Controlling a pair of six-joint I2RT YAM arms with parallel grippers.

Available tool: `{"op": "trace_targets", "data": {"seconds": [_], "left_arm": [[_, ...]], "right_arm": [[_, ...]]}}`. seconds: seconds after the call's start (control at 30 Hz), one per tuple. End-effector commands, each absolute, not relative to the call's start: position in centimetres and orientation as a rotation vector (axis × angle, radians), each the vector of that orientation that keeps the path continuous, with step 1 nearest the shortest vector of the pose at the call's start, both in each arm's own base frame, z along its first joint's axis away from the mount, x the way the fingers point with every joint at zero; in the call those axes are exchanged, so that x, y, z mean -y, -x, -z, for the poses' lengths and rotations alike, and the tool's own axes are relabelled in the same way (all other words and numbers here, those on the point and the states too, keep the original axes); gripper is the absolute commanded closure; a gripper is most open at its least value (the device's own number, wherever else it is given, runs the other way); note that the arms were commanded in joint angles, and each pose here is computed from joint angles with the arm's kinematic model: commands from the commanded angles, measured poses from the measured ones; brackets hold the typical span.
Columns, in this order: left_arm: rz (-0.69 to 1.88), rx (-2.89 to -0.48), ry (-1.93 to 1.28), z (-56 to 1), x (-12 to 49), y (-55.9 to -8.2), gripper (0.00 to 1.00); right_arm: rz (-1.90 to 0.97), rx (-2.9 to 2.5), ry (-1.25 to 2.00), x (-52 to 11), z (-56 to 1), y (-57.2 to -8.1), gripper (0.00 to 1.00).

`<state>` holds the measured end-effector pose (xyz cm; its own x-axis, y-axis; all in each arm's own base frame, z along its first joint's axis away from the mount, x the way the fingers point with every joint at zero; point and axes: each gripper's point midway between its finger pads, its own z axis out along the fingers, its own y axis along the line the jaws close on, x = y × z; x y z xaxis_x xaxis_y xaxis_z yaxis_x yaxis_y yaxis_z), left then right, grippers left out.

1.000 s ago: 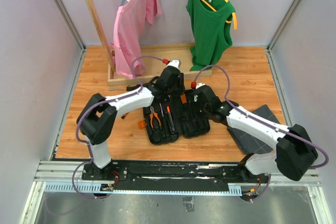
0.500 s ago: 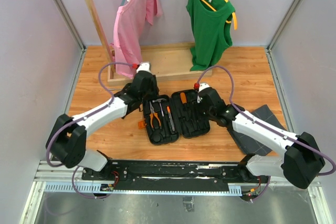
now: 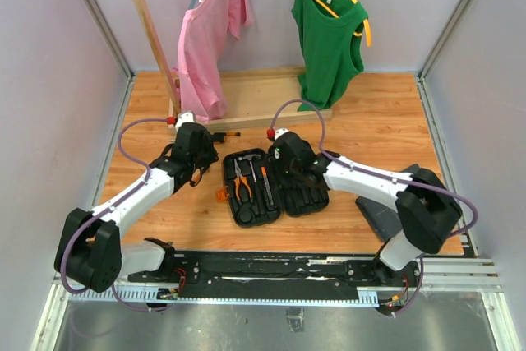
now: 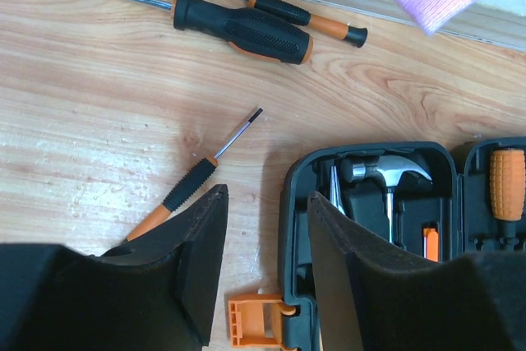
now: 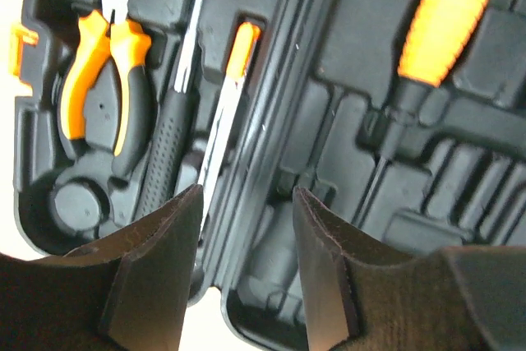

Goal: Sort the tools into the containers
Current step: Move the storage box to the center of the board.

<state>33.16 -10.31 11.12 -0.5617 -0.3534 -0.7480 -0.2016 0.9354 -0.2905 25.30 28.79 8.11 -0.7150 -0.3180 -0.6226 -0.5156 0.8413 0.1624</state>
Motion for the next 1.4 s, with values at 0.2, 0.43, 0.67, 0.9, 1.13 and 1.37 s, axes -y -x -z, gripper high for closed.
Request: {"op": "trace_targets", "data": {"seconds": [0.2, 0.43, 0.67, 0.9, 1.13, 1.37], "left_arm": [[0.219, -2.165, 0.402, -11.9, 10.0, -33.1, 0.52], [0.212, -2.167, 0.402, -11.7, 9.9, -33.0, 0.52], [0.205, -2.174, 0.394, -11.5, 10.0, -33.3, 0.52], [0.178, -2.19, 0.393, -11.0, 9.8, -33.4, 0.52], [0.12, -2.21, 0.407, -10.2, 8.9, -33.4, 0.5], [0.095, -2.219, 0.414, -9.6, 8.7, -33.7, 0.47]], "right_arm": [[-0.361, -2.414, 0.669, -31.4, -6.9, -27.6, 0.55], [-0.287, -2.458, 0.679, -31.0, -4.9, -28.0, 0.61], [-0.224, -2.505, 0.666, -30.1, -3.4, -27.7, 0.72], [-0.118, -2.547, 0.597, -27.9, -2.6, -27.3, 0.77], [-0.045, -2.597, 0.479, -24.5, -2.1, -26.4, 0.78], [-0.027, -2.615, 0.409, -21.9, -2.0, -25.4, 0.79]]}}
